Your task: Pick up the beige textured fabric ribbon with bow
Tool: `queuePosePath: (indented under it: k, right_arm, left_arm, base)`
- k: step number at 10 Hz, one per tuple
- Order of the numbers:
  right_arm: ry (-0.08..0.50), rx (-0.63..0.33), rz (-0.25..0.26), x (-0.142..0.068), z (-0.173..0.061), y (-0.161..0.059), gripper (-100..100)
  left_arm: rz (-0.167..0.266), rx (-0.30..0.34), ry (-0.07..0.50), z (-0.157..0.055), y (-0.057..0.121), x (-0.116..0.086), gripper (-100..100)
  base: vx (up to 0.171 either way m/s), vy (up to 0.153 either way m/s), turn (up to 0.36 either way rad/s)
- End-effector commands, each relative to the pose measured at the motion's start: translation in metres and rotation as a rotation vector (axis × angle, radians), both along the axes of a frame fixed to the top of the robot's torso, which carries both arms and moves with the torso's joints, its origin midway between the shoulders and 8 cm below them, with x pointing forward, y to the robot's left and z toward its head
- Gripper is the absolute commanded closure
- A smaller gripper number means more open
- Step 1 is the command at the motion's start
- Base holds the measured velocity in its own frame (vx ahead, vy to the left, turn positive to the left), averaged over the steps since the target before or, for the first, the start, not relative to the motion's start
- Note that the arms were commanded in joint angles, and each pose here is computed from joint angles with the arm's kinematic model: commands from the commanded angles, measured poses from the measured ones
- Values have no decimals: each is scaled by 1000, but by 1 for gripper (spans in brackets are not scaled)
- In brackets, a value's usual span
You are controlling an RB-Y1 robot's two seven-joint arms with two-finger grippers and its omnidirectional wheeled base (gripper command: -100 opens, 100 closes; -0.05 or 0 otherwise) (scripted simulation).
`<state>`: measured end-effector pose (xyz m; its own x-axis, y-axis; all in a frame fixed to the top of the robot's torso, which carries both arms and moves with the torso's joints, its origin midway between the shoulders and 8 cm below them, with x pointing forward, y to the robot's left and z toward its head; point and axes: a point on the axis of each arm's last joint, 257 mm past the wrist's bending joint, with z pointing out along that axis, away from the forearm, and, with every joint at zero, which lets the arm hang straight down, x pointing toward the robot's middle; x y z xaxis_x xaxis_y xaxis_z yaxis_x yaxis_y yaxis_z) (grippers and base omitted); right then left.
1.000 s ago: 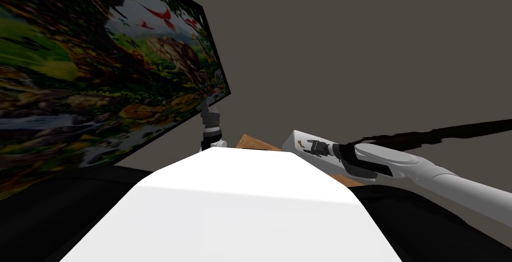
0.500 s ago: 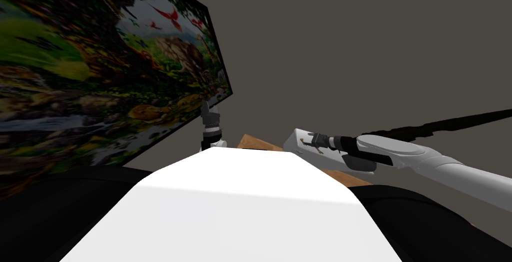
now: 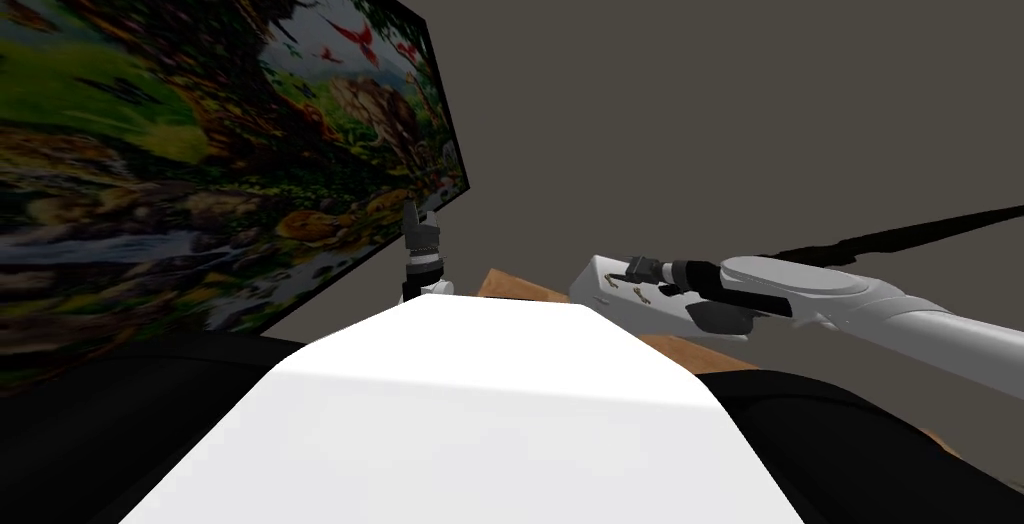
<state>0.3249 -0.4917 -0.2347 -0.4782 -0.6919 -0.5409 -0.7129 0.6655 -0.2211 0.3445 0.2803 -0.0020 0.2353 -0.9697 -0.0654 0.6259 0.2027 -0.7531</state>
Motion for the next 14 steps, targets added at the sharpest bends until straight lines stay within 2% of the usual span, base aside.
queuePosePath:
  k: [1, 2, 3, 5, 6, 7, 8, 9, 10, 11, 13, 14]
  right_arm:
    - [34, 17, -46, -13, -10, -6, -100]
    - [74, 34, -77, -28, -23, -9, -100]
    - [67, 34, -74, -25, -21, -8, -100]
    - [118, 52, -110, -47, -36, -11, -100]
    - [165, 70, -144, -67, -50, -13, -100]
    - [188, 78, -160, -77, -56, -14, -100]
    - [188, 78, -160, -77, -56, -14, -100]
    - [210, 87, -176, -88, -62, -14, -100]
    - [250, 102, -204, -106, -73, -14, -100]
    - [250, 102, -204, -106, -73, -14, -100]
    - [299, 119, -238, -130, -85, -14, -100]
    - [285, 114, -228, -122, -81, -13, -100]
  left_arm:
    - [0, 0, 0, 0, 0, 0, 0]
    - [0, 0, 0, 0, 0, 0, 0]
    - [0, 0, 0, 0, 0, 0, 0]
    - [0, 0, 0, 0, 0, 0, 0]
    - [0, 0, 0, 0, 0, 0, 0]
    - [0, 0, 0, 0, 0, 0, 0]
    - [0, 0, 0, 0, 0, 0, 0]
    - [0, 0, 0, 0, 0, 0, 0]
    - [0, 0, 0, 0, 0, 0, 0]
    - [0, 0, 0, 0, 0, 0, 0]
    - [0, 0, 0, 0, 0, 0, 0]
    - [0, 0, 0, 0, 0, 0, 0]
  base:
    - [115, 16, 5]
    - [132, -25, 17]
    - [94, -22, 11]
    - [67, -23, 3]
    - [109, -40, 7]
    - [116, -38, 6]
    - [77, -25, 3]
    - [61, -18, 6]
    - [98, -34, 9]
    - [83, -33, 0]
    - [73, -26, 7]
    - [28, -11, 2]
